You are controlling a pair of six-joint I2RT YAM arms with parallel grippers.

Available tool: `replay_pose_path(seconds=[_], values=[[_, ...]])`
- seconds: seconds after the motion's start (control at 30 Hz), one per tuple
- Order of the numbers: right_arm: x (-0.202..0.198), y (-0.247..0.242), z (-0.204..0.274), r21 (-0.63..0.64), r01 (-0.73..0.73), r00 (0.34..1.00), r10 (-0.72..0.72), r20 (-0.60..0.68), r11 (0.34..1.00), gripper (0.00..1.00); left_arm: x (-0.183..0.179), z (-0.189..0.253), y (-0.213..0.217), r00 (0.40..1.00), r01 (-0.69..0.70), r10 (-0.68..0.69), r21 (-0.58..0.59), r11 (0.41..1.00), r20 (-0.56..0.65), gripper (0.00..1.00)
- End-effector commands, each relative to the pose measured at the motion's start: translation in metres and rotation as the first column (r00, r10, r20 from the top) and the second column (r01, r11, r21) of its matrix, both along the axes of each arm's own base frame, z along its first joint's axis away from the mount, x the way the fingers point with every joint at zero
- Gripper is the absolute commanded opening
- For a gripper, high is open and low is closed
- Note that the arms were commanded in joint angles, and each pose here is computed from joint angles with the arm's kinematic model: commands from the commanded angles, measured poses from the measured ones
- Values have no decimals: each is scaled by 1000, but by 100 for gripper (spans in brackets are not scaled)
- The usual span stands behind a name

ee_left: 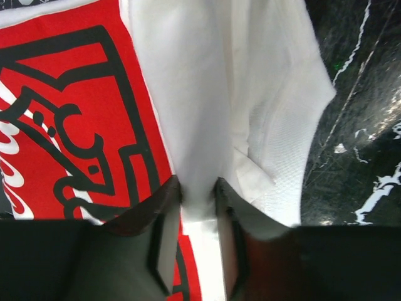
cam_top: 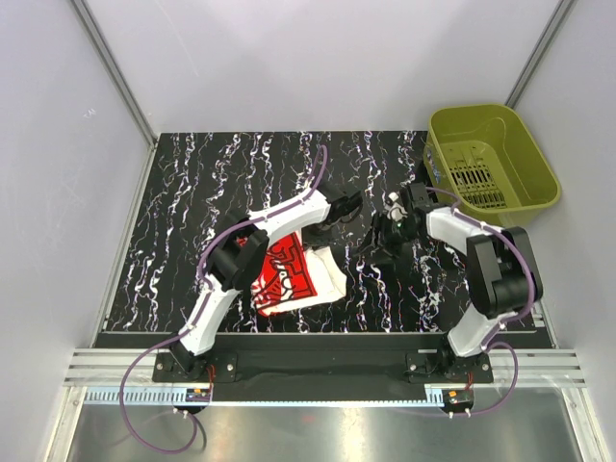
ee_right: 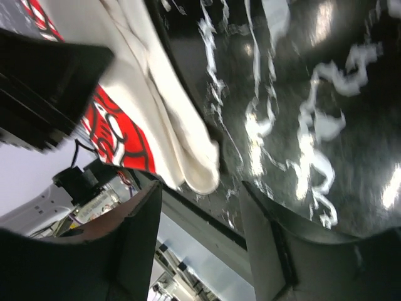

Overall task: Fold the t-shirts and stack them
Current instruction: Fold the tshirt

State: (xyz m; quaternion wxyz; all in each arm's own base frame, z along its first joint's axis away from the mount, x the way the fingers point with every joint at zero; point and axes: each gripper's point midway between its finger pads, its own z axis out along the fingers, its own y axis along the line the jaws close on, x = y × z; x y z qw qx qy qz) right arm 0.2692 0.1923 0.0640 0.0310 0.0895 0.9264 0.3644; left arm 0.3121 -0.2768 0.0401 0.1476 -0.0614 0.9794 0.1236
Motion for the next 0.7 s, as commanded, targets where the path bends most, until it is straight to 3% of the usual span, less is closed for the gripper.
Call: replay_pose_path(seconds=[0.0, 0.07, 0.17, 0.3, 0.53, 0.67], values=[[35, 19, 20, 105, -6, 997, -2, 71, 994, 55, 2, 13, -4, 999, 7, -6, -32, 999, 32, 27], [48, 30, 20, 156, -9, 998, -2, 67, 988, 41, 2, 18, -2, 999, 13, -11, -33, 999, 41, 21], [60, 49, 19, 206, -54, 997, 42, 61, 977, 33, 2, 29, -1, 998, 22, -19, -50, 999, 61, 21], [68, 76, 18, 266, -118, 993, 110, 45, 957, 18, 2, 37, -7, 997, 35, -27, -104, 994, 78, 0], [71, 120, 8, 328, -153, 987, 160, 6, 932, 2, 2, 56, -4, 993, 62, -49, -115, 991, 106, 0], [64, 132, -10, 316, -164, 983, 182, -29, 935, 0, 1, 69, -5, 991, 76, -58, -147, 986, 124, 0]])
